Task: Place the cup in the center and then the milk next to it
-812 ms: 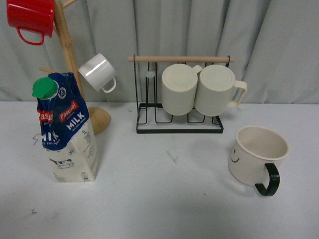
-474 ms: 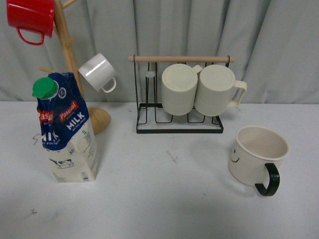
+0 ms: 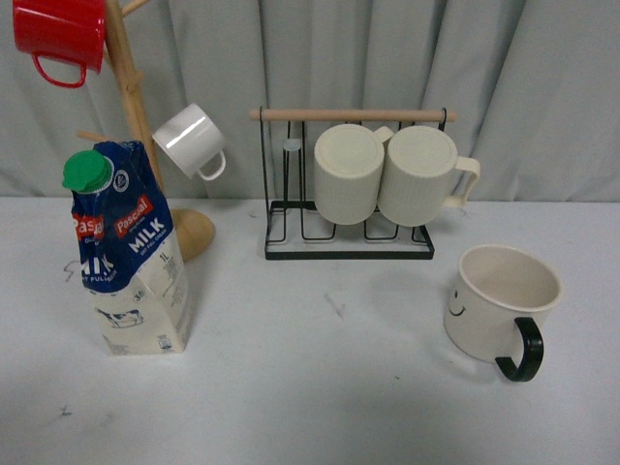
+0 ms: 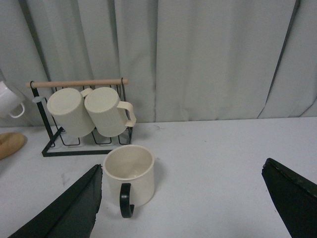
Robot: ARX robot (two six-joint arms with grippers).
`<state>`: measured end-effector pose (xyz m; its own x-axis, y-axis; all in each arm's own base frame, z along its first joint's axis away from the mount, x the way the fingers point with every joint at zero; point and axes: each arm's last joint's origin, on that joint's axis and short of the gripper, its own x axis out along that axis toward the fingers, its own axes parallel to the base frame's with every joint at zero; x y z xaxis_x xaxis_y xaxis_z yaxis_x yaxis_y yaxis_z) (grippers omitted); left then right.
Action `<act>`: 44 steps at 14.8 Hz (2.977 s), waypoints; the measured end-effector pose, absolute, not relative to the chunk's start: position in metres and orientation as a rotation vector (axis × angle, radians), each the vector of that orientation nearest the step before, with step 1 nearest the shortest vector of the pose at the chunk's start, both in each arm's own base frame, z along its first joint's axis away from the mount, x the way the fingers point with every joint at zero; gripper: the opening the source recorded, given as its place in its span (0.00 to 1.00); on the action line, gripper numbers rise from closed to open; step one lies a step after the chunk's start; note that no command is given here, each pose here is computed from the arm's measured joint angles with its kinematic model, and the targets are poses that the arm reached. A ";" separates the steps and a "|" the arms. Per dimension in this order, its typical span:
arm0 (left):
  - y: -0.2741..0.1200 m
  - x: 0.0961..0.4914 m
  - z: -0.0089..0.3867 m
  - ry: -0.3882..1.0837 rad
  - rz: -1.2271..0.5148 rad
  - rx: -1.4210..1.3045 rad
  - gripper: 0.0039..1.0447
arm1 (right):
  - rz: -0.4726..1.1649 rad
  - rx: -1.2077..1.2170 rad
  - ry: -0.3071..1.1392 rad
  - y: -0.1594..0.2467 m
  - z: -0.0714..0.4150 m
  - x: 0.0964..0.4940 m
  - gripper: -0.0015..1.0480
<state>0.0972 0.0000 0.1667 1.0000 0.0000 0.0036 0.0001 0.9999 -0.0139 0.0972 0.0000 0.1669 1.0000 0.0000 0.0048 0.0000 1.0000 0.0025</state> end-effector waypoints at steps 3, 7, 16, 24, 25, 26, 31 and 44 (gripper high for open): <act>0.000 0.097 0.167 -0.004 0.000 -0.014 0.94 | 0.000 0.002 -0.005 0.000 0.167 0.097 0.94; 0.000 0.097 0.167 -0.004 0.000 -0.014 0.94 | 0.000 0.002 -0.005 0.000 0.167 0.097 0.94; 0.000 0.097 0.167 -0.004 0.000 -0.014 0.94 | -0.042 -0.028 -0.232 -0.016 0.216 0.149 0.94; 0.000 0.097 0.167 -0.004 0.000 -0.014 0.94 | -0.083 0.258 0.351 0.022 0.207 0.366 0.94; 0.000 0.097 0.167 -0.004 0.000 -0.014 0.94 | -0.055 0.251 0.477 0.035 0.191 0.378 0.94; 0.000 0.097 0.167 -0.004 0.000 -0.014 0.94 | -0.046 0.235 0.586 0.043 0.175 0.382 0.94; 0.000 0.097 0.167 -0.004 0.000 -0.014 0.94 | -0.096 0.258 0.816 0.046 0.148 0.389 0.94; 0.000 0.097 0.167 -0.004 0.000 -0.014 0.94 | -0.104 0.337 0.897 0.032 0.112 0.378 0.53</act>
